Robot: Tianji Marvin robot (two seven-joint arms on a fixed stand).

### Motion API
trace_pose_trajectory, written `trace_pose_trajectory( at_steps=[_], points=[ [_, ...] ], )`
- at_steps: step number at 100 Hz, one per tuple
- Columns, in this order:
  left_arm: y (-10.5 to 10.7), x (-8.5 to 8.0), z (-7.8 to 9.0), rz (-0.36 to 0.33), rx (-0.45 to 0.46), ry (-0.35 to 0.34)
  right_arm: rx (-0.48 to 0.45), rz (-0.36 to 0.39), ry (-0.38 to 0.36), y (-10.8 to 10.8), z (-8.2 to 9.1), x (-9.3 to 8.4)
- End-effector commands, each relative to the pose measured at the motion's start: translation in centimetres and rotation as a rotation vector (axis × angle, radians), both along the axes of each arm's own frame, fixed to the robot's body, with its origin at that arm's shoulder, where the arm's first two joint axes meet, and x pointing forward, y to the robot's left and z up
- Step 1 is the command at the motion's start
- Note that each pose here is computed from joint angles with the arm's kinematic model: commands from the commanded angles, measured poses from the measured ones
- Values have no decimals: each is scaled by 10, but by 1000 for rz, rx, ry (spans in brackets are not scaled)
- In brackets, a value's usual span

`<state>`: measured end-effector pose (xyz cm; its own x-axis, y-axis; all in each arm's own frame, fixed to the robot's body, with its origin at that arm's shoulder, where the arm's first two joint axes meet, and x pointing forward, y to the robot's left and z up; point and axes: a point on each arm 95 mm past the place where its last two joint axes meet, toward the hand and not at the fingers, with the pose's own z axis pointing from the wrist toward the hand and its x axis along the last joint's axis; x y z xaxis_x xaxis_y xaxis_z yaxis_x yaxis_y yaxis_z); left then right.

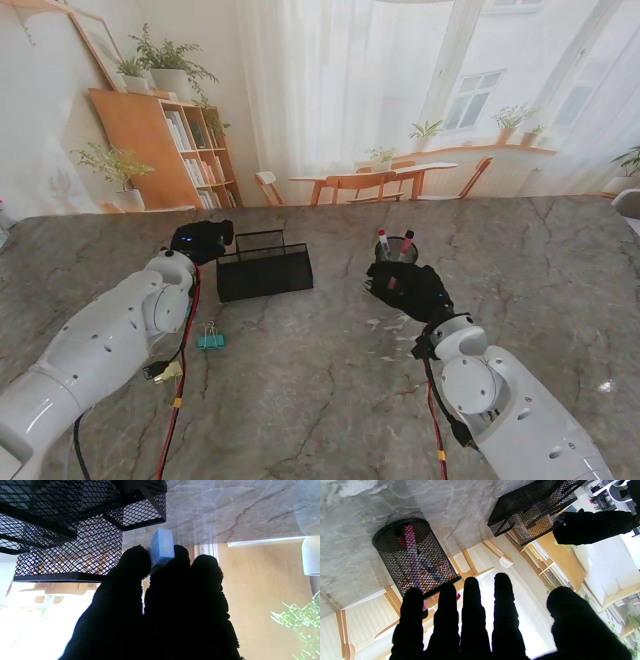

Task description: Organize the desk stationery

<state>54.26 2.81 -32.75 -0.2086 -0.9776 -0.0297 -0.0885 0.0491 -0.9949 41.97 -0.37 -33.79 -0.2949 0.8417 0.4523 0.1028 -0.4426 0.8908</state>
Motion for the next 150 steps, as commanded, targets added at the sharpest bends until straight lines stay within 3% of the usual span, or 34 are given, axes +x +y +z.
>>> trace_pose_trajectory(
  at_steps=[1, 82, 117, 150],
  points=[
    [-5, 3, 1, 0, -7, 1, -2, 0, 14, -1, -3, -1],
    [-6, -2, -2, -20, -34, 51, -5, -4, 19, -2, -3, -1],
    [-1, -18, 19, -38, -1, 18, -5, -6, 20, -2, -4, -1],
    [6, -45, 44, -69, 49, 22, -2, -5, 17, -2, -3, -1]
  ],
)
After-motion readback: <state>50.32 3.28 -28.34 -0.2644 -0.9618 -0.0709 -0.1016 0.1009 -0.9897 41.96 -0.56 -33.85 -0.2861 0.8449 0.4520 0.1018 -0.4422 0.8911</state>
